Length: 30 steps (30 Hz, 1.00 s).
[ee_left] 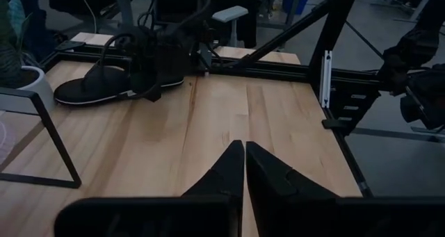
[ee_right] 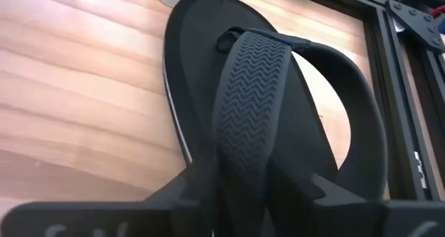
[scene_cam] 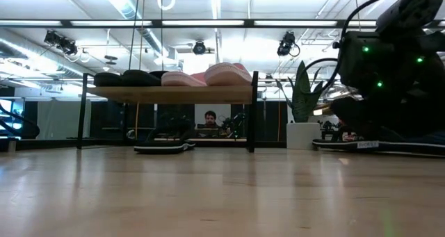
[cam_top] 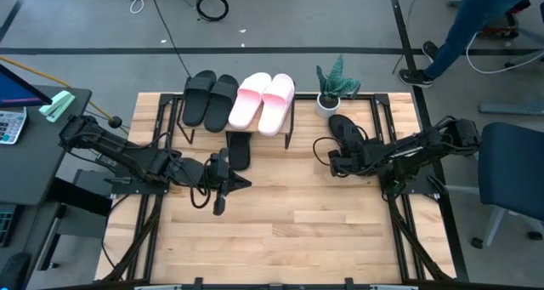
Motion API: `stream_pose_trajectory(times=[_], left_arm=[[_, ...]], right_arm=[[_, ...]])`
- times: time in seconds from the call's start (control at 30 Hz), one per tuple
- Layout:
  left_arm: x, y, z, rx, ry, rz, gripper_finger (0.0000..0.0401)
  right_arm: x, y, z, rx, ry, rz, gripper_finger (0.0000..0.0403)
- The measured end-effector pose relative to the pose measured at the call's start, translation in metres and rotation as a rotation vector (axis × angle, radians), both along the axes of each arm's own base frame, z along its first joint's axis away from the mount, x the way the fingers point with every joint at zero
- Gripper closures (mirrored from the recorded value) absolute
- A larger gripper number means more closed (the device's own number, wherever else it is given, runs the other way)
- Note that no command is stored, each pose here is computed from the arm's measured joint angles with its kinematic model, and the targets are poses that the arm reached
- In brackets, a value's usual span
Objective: Pick and place slides into the shelf
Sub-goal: Put the black slipper under the shelf
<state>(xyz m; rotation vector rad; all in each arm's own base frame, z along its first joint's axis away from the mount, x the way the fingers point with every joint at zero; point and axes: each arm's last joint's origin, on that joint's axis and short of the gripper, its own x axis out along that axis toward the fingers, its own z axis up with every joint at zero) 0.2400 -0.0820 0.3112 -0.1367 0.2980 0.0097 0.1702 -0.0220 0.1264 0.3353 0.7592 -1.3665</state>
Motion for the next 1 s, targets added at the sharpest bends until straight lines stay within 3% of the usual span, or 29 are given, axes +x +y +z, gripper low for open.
stream_pose_trajectory(times=[0.3,0.5,0.7,1.0], left_arm=[[0.0,0.0,0.0,-0.002,0.0,0.001,0.0387],[-0.002,-0.005,0.0,-0.055,0.001,-0.002,0.0386],[-0.006,-0.017,0.002,-0.061,-0.02,-0.056,0.0386],[-0.008,-0.018,0.007,-0.022,-0.058,-0.081,0.0394]], right_arm=[[0.004,-0.004,0.0,0.025,-0.049,-0.016,0.039],[0.019,0.014,0.005,0.029,-0.194,0.05,0.0394],[0.046,0.056,0.039,0.08,-0.378,0.184,0.0396],[0.074,0.143,0.099,0.17,-0.607,0.473,0.0399]])
